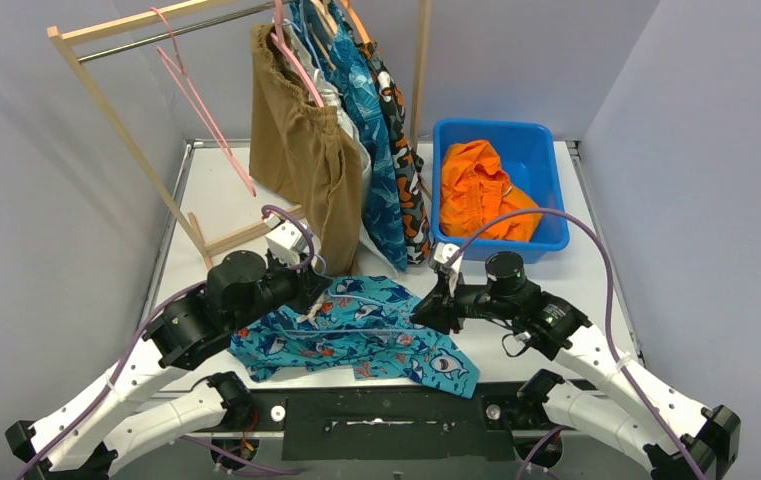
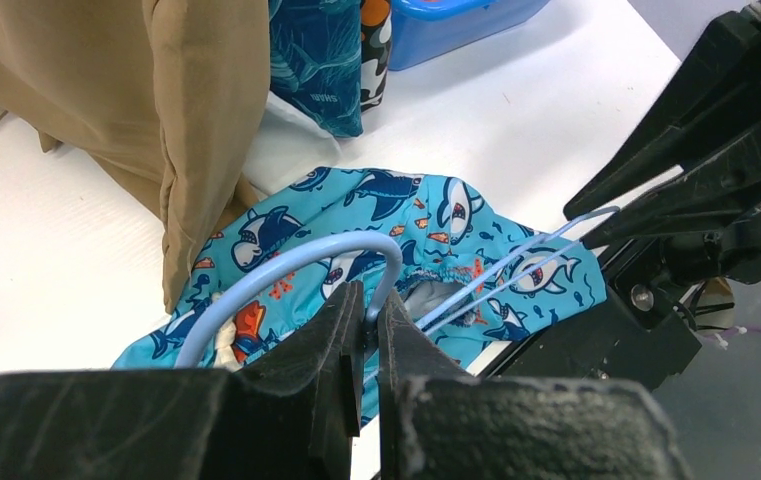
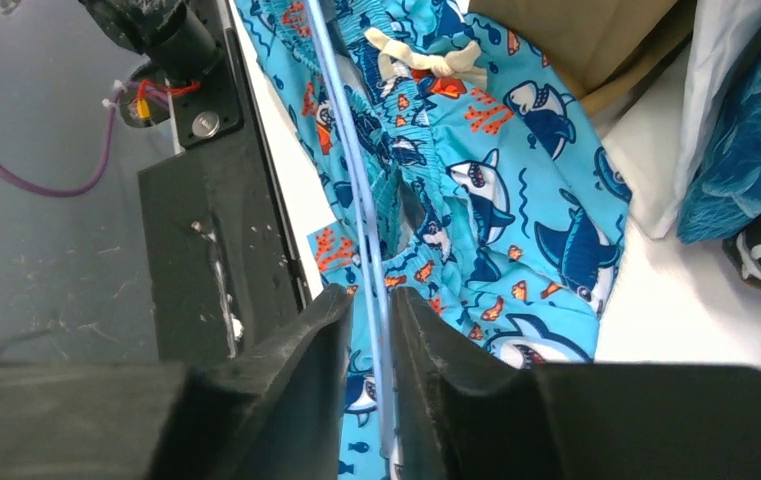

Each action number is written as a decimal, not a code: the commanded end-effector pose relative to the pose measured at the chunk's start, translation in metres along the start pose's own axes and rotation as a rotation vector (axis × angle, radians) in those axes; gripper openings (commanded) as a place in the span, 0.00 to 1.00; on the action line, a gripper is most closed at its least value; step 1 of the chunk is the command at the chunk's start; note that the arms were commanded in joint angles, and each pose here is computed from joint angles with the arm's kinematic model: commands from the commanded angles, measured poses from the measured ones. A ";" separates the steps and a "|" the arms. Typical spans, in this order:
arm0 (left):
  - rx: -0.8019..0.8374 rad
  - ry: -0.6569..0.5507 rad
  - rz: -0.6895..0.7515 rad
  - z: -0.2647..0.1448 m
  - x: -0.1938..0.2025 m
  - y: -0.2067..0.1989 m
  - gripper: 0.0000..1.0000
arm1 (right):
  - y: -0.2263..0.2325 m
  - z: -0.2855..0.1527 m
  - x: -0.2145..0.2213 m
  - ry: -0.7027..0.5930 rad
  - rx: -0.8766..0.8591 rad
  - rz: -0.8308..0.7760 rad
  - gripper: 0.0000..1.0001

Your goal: Remove the shorts from the hanger

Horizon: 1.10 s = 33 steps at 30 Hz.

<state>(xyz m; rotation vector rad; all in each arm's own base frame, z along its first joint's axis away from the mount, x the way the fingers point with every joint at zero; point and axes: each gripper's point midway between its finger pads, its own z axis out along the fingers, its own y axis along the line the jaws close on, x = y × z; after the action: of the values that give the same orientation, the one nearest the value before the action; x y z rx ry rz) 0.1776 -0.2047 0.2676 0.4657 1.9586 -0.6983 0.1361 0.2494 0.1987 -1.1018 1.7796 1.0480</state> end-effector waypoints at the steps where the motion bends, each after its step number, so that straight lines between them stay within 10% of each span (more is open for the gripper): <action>1: 0.032 -0.097 -0.002 -0.007 -0.026 -0.008 0.00 | -0.001 0.000 -0.016 -0.020 0.001 -0.012 0.42; 7: 0.029 -0.105 0.006 -0.012 -0.025 -0.006 0.00 | -0.010 0.010 -0.006 0.034 0.014 0.021 0.48; 15: 0.027 -0.071 0.039 -0.010 -0.017 -0.004 0.00 | -0.007 0.011 -0.020 0.006 -0.008 -0.005 0.00; 19: -0.058 -0.059 0.041 -0.010 -0.011 0.013 0.42 | -0.014 -0.001 -0.030 -0.035 0.074 -0.003 0.00; 23: -0.179 -0.096 0.035 -0.014 -0.015 0.035 0.64 | -0.016 -0.014 -0.028 -0.028 0.138 0.032 0.00; 33: -0.098 -0.213 0.044 -0.033 -0.024 0.027 0.84 | -0.010 -0.046 -0.054 -0.150 0.227 0.018 0.00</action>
<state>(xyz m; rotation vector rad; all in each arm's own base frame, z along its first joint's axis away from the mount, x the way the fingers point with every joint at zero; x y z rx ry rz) 0.1856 -0.1628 0.2637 0.3586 1.8964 -0.5293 0.1430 0.2236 0.2197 -0.9488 1.8454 0.9184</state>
